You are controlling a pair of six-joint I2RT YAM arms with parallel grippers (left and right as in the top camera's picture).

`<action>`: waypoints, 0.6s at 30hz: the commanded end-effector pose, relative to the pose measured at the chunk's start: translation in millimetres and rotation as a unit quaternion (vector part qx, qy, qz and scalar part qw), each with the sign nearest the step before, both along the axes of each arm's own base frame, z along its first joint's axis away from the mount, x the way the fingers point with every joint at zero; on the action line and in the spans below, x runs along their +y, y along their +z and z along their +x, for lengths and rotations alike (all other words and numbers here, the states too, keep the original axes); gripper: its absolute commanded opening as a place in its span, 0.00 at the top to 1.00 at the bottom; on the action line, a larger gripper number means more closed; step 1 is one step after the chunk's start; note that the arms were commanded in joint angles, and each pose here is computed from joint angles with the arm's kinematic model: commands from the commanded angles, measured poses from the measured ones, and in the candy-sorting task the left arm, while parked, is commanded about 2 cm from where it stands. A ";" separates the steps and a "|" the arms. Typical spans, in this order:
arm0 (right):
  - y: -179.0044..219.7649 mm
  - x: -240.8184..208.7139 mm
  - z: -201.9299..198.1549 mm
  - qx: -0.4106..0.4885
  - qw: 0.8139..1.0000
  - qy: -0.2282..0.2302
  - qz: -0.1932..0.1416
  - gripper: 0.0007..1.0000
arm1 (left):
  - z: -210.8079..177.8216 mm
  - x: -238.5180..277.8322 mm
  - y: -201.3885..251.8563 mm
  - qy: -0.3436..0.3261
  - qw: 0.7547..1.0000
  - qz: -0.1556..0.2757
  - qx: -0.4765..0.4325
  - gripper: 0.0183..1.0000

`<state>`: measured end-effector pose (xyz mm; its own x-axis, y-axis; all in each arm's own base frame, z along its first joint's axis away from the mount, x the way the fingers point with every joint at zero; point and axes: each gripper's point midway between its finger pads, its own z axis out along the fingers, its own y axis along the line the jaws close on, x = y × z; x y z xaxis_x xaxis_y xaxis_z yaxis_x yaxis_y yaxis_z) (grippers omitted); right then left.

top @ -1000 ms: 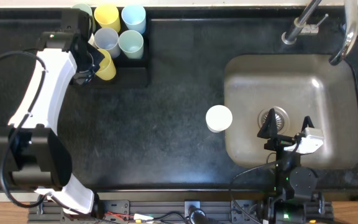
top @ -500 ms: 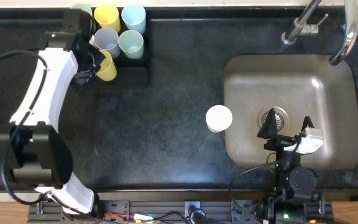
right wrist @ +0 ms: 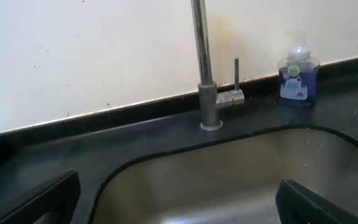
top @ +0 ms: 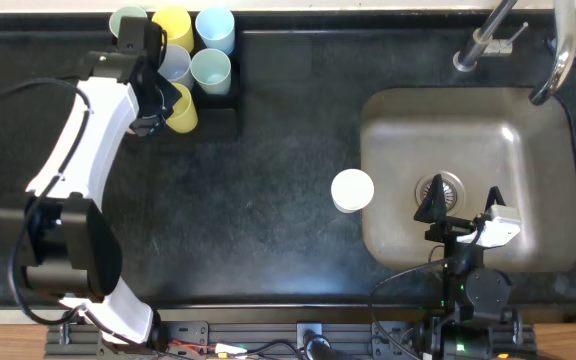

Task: Store Cups

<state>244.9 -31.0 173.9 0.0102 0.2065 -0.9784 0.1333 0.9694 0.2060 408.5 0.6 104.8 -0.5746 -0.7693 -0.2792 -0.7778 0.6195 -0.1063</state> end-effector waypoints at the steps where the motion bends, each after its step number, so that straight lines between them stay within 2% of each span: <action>1: -3.5 2.4 0.7 0.000 1.000 0.006 0.002 0.00 | -9.4 5.2 -16.4 0.015 1.000 0.011 0.019 0.98; 9: -3.5 2.4 0.7 0.000 1.000 0.006 0.002 0.00 | -5.2 5.4 -15.6 0.019 1.000 0.010 0.010 0.98; 10: -3.5 2.4 0.7 0.000 1.000 0.006 0.002 0.00 | -4.9 5.4 -15.6 0.019 1.000 0.010 0.009 0.91; 11: -3.5 2.4 0.7 0.000 1.000 0.006 0.002 0.00 | -4.9 5.4 -15.6 0.020 1.000 0.009 0.009 0.77; 12: -3.5 2.4 0.7 0.000 1.000 0.006 0.002 0.00 | -5.0 5.3 -15.6 0.019 1.000 0.009 0.009 0.57; 13: -3.5 2.4 0.7 0.000 1.000 0.006 0.002 0.00 | -5.1 5.3 -15.6 0.019 1.000 0.009 0.010 0.25; 14: -3.5 2.4 0.7 0.000 1.000 0.006 0.002 0.00 | -5.1 5.3 -15.6 0.019 1.000 0.009 0.010 0.00; 18: -3.5 2.4 0.7 0.000 1.000 0.006 0.002 0.00 | -5.2 5.1 -14.8 0.019 1.000 0.009 0.009 0.00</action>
